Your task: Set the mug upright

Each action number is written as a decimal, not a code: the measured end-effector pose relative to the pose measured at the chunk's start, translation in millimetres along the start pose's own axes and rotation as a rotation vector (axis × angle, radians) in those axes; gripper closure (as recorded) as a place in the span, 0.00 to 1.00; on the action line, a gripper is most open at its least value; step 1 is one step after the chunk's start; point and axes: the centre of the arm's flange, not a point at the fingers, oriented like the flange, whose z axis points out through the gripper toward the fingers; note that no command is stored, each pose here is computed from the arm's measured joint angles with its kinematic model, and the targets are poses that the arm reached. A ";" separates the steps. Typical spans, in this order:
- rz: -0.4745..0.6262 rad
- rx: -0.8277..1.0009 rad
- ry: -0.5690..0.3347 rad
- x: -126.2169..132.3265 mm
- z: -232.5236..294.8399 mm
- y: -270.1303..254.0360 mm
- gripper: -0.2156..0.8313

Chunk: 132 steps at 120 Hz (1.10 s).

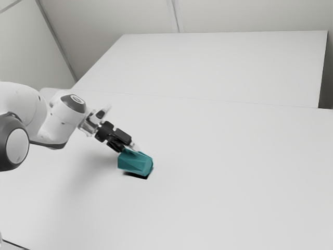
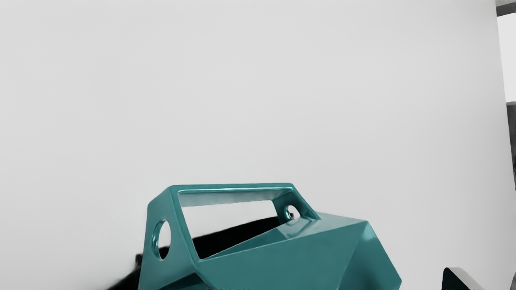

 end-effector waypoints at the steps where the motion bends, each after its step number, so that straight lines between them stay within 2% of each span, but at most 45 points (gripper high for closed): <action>1: 0.000 -0.002 0.001 0.2 0.6 0.4 0.27; 14: 0.009 -0.027 0.008 2.4 6.8 5.6 0.37; 42: 0.036 -0.067 0.014 7.1 10.7 18.7 0.73; 58: 0.055 -0.083 0.012 10.5 14.2 27.0 0.86; 92: 0.105 -0.108 0.020 19.5 15.3 53.0 0.93; 105: 0.162 -0.096 0.028 28.0 5.9 78.1 0.94; 120: 0.250 0.039 -0.030 38.1 -12.5 97.8 0.95; 132: 0.343 0.221 -0.140 49.3 1.3 108.6 0.96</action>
